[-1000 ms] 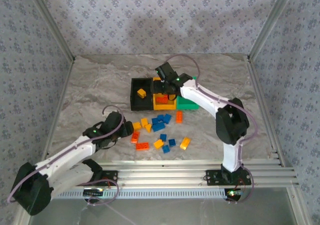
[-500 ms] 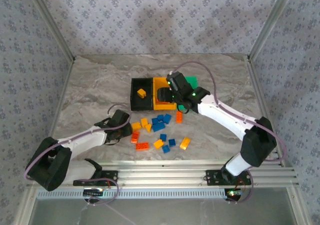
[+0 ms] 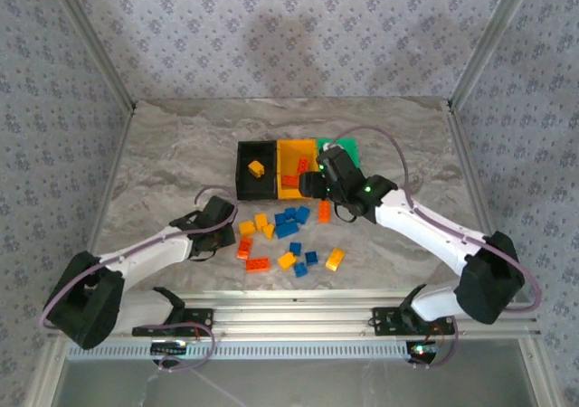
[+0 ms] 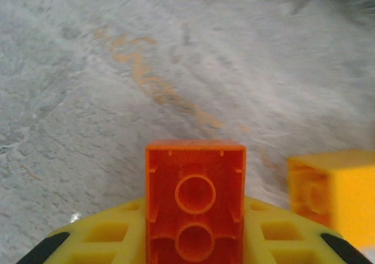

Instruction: Sort the legos into containers by color

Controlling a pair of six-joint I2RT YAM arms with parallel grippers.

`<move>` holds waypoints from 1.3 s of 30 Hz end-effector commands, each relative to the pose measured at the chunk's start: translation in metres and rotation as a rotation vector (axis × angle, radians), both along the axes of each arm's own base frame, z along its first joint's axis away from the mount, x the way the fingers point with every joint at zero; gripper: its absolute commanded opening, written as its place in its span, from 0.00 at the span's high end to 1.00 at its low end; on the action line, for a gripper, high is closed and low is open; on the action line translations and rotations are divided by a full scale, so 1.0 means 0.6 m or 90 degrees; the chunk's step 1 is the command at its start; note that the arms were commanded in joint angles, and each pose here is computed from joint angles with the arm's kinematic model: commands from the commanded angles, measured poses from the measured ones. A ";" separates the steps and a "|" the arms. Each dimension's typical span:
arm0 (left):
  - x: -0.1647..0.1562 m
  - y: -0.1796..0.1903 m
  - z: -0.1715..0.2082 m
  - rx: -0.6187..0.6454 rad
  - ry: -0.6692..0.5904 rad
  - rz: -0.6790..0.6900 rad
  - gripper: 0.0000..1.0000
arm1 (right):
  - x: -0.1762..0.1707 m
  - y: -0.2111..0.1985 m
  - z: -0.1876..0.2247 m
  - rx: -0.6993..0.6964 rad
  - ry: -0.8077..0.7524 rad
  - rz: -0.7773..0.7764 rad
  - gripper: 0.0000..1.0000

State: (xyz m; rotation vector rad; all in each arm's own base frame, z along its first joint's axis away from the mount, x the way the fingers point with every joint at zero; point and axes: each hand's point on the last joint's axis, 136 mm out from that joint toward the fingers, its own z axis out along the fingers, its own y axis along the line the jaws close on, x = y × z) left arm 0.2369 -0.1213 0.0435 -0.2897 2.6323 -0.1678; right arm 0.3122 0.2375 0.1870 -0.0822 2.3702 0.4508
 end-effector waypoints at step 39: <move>0.241 -0.397 0.277 -0.095 -0.198 -0.252 0.17 | -0.186 -0.154 -0.176 -0.002 0.160 -0.136 0.27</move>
